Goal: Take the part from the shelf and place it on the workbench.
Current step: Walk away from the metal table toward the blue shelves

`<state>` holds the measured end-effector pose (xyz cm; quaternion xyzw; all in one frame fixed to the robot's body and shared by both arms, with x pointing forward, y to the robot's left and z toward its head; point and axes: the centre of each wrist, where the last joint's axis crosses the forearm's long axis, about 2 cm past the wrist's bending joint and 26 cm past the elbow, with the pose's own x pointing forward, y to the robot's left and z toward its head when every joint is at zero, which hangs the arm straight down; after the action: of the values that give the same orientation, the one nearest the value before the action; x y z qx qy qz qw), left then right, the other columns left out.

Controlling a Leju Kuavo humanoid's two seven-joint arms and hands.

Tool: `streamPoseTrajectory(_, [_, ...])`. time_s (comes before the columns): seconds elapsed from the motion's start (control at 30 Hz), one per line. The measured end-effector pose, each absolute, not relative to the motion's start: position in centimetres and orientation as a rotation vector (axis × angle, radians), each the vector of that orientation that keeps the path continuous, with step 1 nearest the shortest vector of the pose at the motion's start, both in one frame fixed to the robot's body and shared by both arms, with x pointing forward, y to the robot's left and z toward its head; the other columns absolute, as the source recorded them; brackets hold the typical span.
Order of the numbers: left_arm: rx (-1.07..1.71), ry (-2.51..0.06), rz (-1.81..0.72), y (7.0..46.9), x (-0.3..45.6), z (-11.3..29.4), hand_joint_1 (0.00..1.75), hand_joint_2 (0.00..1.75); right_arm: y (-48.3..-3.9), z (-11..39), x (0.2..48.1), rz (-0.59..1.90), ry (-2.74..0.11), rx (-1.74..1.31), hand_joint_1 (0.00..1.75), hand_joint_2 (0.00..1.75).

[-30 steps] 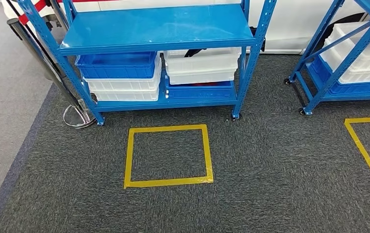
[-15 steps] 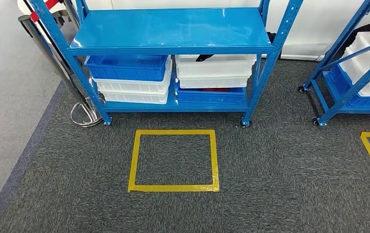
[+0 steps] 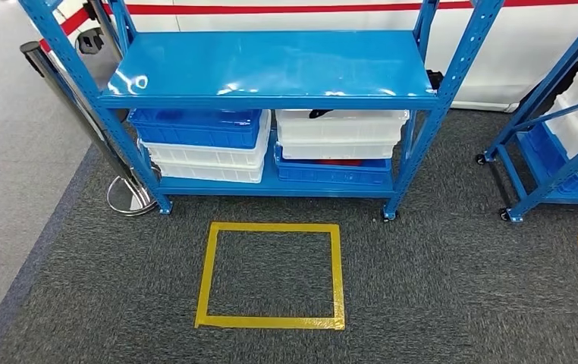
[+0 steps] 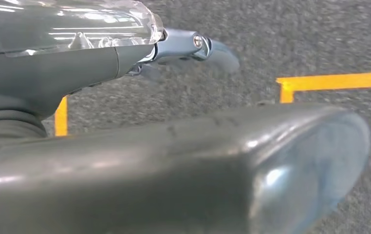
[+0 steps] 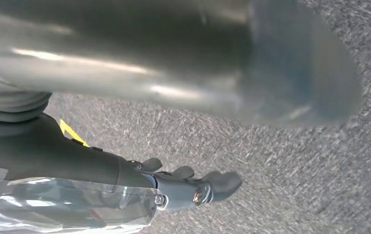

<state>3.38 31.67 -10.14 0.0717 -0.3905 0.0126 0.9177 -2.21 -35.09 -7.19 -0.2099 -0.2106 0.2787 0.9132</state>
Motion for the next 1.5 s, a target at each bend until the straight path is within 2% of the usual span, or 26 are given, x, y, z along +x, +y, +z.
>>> streamPoseTrajectory(1.5, [0.161, -0.795, 0.005, 32.0, 3.2, -9.9, 0.00, 0.00, -34.8, -6.6, -2.2, 0.572, -0.441, -0.442, 0.00, 0.00])
